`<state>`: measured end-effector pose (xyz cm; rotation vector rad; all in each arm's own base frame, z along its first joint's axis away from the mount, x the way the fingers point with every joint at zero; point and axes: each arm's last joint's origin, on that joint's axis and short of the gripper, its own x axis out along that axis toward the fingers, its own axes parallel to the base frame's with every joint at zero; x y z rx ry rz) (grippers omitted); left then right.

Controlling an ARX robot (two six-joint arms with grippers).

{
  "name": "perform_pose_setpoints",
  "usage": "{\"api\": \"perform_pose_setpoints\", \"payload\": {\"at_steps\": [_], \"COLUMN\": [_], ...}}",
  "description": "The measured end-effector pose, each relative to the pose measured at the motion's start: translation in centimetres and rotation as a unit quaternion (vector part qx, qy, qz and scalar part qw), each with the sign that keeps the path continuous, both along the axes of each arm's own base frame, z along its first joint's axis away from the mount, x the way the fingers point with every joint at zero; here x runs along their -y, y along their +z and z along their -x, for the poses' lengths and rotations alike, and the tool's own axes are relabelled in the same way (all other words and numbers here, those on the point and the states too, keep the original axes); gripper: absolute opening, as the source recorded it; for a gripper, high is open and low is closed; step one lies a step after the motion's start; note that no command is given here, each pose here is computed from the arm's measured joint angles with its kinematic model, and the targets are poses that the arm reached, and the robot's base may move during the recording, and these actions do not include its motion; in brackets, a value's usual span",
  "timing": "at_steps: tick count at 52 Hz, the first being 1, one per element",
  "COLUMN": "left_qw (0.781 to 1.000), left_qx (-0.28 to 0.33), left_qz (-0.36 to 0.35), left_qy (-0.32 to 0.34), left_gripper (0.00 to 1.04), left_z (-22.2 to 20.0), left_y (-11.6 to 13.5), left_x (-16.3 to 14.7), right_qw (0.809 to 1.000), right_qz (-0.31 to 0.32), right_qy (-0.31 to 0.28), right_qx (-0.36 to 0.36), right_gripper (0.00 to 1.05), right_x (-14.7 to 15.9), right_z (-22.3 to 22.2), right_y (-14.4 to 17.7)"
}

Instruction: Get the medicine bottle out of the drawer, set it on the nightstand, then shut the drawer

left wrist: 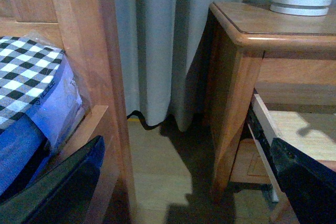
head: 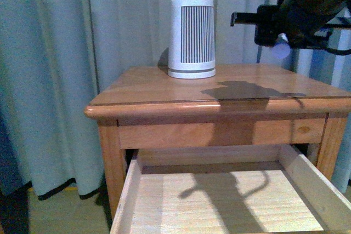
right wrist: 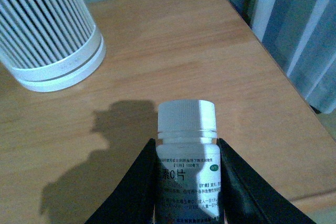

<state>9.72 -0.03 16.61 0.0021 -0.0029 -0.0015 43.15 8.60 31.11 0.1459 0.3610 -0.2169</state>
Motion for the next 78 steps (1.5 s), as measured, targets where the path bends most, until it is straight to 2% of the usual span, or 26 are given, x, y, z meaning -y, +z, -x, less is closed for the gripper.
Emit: {"api": "perform_pose_setpoints", "payload": {"at_steps": [7, 17, 29, 38, 41, 46, 49, 54, 57, 63, 72, 78], "left_qw": [1.0, 1.0, 1.0, 1.0, 1.0, 1.0, 1.0, 1.0, 1.0, 1.0, 1.0, 1.0], "left_qx": [0.0, 0.0, 0.0, 0.0, 0.0, 0.0, 0.0, 0.0, 0.0, 0.0, 0.0, 0.0], "left_qz": [0.0, 0.0, 0.0, 0.0, 0.0, 0.0, 0.0, 0.0, 0.0, 0.0, 0.0, 0.0], "left_qy": [0.0, 0.0, 0.0, 0.0, 0.0, 0.0, 0.0, 0.0, 0.0, 0.0, 0.0, 0.0], "left_gripper": [0.98, 0.98, 0.98, 0.98, 0.98, 0.98, 0.98, 0.98, 0.98, 0.98, 0.98, 0.98], "left_z": [0.0, 0.0, 0.0, 0.0, 0.0, 0.0, 0.0, 0.0, 0.0, 0.0, 0.0, 0.0], "left_y": [0.0, 0.0, 0.0, 0.0, 0.0, 0.0, 0.0, 0.0, 0.0, 0.0, 0.0, 0.0], "left_x": [0.0, 0.0, 0.0, 0.0, 0.0, 0.0, 0.0, 0.0, 0.0, 0.0, 0.0, 0.0], "right_qw": [1.0, 0.999, 1.0, 0.999, 0.998, 0.996, 0.994, 0.991, 0.989, 0.994, 0.997, 0.998], "right_qz": [0.002, 0.004, 0.0, 0.008, 0.006, 0.007, 0.006, 0.004, 0.005, -0.005, -0.012, -0.023], "right_qy": [-0.001, -0.005, -0.003, 0.007, 0.008, 0.004, 0.0, -0.013, -0.015, 0.012, 0.051, 0.053], "right_qx": [-0.015, -0.034, -0.02, 0.032, 0.062, 0.093, 0.108, 0.134, 0.144, 0.112, 0.049, -0.003], "right_gripper": [0.3, 0.3, 0.64, 0.91, 0.99, 0.98, 0.98, 0.98, 0.98, 0.98, 0.98, 0.98], "right_x": [0.2, 0.5, 0.7, 0.9, 1.1, 1.7, 2.6, 4.5, 5.5, 6.5, 5.9, 5.7], "right_z": [-2.6, -4.1, -4.7, -3.8, -2.5, 0.4, 3.7, 9.1, 12.6, 20.0, 25.7, 27.4], "right_y": [-1.7, -4.1, -4.7, -2.8, -1.3, 1.0, 2.6, 3.2, 2.2, -1.6, -7.2, -11.2]}}
